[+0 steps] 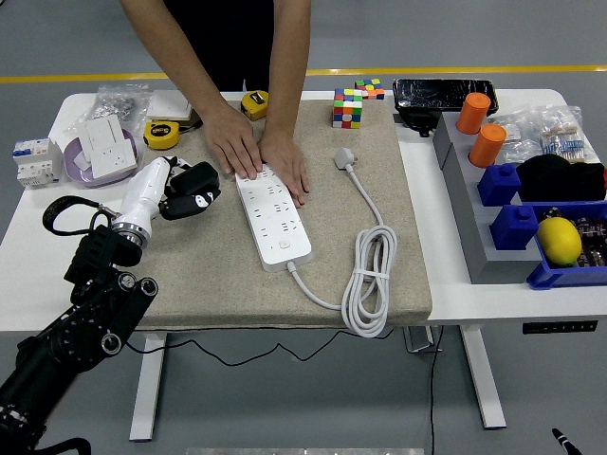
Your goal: Pick up the plug,place it near the board,insert it into the board,press the button
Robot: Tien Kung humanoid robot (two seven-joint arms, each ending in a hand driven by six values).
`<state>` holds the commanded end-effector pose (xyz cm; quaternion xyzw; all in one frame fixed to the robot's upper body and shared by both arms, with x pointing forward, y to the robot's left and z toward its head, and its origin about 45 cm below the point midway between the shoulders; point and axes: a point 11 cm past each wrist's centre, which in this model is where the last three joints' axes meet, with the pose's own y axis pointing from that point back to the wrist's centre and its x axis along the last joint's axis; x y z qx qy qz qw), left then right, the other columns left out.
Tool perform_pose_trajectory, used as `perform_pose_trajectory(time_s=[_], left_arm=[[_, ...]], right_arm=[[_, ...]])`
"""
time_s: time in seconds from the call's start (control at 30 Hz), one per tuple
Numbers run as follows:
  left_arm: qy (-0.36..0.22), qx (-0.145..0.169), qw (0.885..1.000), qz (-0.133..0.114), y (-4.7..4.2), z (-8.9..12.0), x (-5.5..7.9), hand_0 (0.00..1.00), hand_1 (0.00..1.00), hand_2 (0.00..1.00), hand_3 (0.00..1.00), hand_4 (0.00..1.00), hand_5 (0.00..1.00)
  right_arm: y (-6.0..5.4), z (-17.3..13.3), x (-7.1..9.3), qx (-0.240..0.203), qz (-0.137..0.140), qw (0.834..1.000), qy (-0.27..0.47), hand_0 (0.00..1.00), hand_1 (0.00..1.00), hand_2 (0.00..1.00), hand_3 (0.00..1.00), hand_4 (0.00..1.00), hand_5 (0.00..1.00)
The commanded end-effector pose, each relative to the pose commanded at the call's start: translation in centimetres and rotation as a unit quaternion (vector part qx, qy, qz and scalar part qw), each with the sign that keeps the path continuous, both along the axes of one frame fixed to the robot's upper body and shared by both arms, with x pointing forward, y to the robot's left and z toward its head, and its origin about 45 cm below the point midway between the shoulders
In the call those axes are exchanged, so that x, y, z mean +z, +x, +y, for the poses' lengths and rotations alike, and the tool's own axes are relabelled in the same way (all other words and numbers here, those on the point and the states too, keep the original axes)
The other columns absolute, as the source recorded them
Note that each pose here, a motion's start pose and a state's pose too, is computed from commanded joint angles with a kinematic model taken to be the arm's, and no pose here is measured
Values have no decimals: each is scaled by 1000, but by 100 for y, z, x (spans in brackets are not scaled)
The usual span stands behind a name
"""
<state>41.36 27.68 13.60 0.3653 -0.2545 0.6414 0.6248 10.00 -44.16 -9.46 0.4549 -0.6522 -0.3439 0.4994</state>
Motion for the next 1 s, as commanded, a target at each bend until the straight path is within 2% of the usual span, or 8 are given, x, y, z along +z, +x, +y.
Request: perform_pose_trajectory(time_s=[0.27,0.43,0.47,0.63,0.67,0.83,0.87,1.0], left_arm=[[7,3,1000,24,-53,51,-166,459,365,380,364,575,294],[-3,-3,999,39,-63,44,-216,459,365,380,364,575,294],[-5,-5,999,45,-68,41,-233,599,679,600,542,883,393],[-7,-12,998,62,-83,30,-280,599,679,600,542,883,393],[-7,-13,998,64,-84,30,-284,789,882,817,763,998,502],[-5,-16,997,74,-95,32,-308,789,882,817,763,998,502],[-5,-17,997,74,-96,32,-309,889,981,910,845,998,593],[-15,-22,997,78,-101,23,-305,889,981,910,845,998,593]], right_arm=[[1,4,-1,-1,0,1000,0,813,734,734,765,998,998],[5,3,0,-1,-1,1000,0,813,734,734,765,998,998],[6,4,0,0,-1,1000,0,813,734,734,765,998,998],[-5,3,-2,1,1,1000,0,813,734,734,765,998,998],[-6,2,-2,1,1,1000,0,813,734,733,765,998,998],[-8,-2,-1,2,1,1000,0,813,734,733,765,998,998],[-8,-2,-1,2,1,1000,0,813,734,734,765,998,998],[-10,-2,-2,1,2,1000,0,813,734,734,765,998,998]])
